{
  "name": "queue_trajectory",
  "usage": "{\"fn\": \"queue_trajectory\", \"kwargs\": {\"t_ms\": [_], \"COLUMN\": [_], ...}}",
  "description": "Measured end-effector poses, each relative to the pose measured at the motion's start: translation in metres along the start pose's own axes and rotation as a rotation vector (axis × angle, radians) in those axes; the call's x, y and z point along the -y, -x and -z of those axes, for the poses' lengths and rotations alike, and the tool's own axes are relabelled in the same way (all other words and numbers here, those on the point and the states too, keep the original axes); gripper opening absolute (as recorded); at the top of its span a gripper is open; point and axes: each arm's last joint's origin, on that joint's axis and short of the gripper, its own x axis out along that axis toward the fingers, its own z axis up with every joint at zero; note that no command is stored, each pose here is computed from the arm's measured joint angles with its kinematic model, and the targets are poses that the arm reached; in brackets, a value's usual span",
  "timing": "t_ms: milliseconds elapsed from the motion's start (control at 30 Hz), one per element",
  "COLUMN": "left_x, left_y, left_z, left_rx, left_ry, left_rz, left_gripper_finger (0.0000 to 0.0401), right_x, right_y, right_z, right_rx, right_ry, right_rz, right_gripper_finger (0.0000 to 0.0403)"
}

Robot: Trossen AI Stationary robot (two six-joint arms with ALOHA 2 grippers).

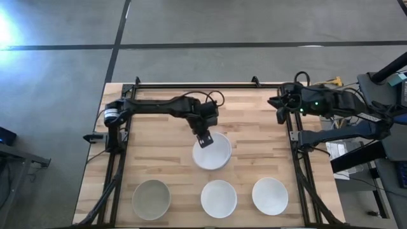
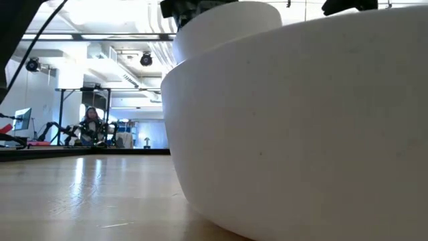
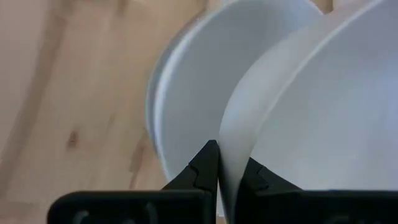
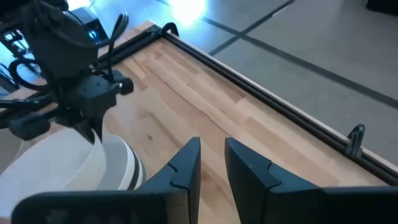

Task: Nest bowls inside each other
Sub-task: Stack the white bowl on top of the white bowl

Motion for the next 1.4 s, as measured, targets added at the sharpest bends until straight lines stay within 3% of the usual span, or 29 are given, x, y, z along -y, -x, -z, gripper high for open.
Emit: {"fn": "queue_trajectory", "kwargs": {"t_ms": [200,600,767,1033,1167,1400], "left_x": [0.002,-0.009,-0.012,-0.015,-0.015,-0.012], "left_y": [0.016,-0.016,-0.018,-0.017,-0.016,-0.004], "left_z": [-0.010,-0.015,-0.013,-0.014,-0.014,-0.014], "left_rx": [0.088,0.004,-0.007,-0.005,-0.006,0.029], "left_ry": [0.005,0.035,0.043,0.026,-0.003,-0.010], "left_rz": [-0.034,-0.088,-0.150,-0.153,-0.146,-0.136], "left_gripper_finger": [0.0000,0.0000,0.0000,0.0003,0.0043,0.0163], "right_x": [-0.001,-0.008,-0.009,-0.010,-0.010,-0.012], "right_y": [-0.008,-0.030,-0.032,-0.032,-0.032,-0.034], "right_z": [0.006,0.016,0.016,0.015,0.014,0.013], "right_rx": [-0.025,-0.101,-0.100,-0.091,-0.080,-0.066], "right_ry": [0.011,0.019,0.014,0.012,0.009,0.003], "right_rz": [0.012,-0.032,-0.054,-0.059,-0.064,-0.073], "right_gripper_finger": [0.0068,0.0068,0.0068,0.0068,0.0068,0.0068]}}
